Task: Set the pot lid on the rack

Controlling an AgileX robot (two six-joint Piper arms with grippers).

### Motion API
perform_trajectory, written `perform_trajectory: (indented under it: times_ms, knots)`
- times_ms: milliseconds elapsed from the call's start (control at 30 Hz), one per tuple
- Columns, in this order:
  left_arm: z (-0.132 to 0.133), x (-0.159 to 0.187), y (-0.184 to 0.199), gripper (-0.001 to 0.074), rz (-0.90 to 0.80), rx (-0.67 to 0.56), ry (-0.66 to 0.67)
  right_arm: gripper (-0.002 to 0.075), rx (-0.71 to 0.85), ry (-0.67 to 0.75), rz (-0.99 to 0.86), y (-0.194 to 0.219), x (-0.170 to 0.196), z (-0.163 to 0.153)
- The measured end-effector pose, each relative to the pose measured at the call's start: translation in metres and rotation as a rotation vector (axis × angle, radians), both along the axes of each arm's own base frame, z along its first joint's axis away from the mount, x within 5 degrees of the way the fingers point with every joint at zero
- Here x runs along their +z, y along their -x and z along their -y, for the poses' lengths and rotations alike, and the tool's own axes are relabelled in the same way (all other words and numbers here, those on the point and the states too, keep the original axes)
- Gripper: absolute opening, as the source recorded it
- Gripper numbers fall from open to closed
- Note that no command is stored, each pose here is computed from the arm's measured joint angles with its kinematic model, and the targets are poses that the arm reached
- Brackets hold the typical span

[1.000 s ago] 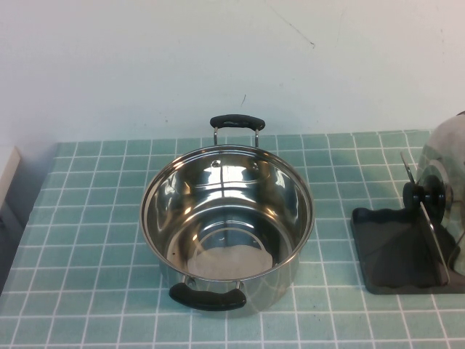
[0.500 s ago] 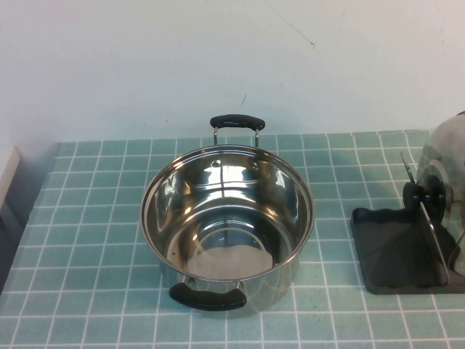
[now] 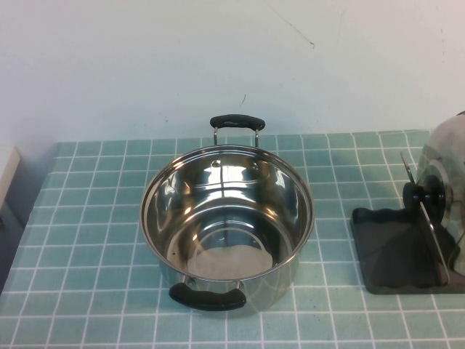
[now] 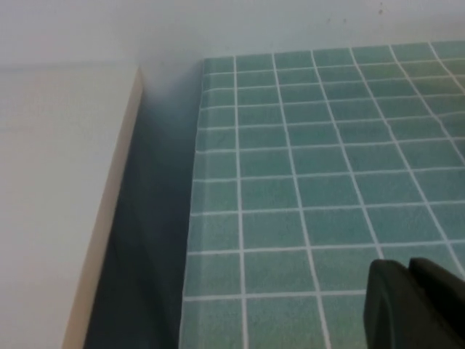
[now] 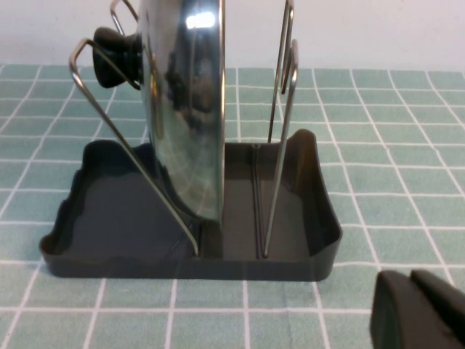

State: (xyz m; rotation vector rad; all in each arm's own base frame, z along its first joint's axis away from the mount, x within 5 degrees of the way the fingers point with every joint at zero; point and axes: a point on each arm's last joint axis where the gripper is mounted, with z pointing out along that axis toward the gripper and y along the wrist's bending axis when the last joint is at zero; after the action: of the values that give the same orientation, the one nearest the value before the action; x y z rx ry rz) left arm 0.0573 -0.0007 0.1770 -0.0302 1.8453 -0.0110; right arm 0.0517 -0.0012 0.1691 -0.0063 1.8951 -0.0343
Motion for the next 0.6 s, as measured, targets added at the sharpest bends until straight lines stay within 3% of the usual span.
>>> perform_trajectory:
  times_ms: [200,600]
  knots:
    - [-0.0025,0.0019,0.0029,-0.0003,0.037,0.017,-0.053,-0.0002,0.0,0.0,0.0,0.0,0.0,0.0]
    - [0.0005,0.0001,0.0038,-0.0003,0.021,-0.024,-0.006,-0.0002,0.0,0.0,0.0,0.0,0.0,0.0]
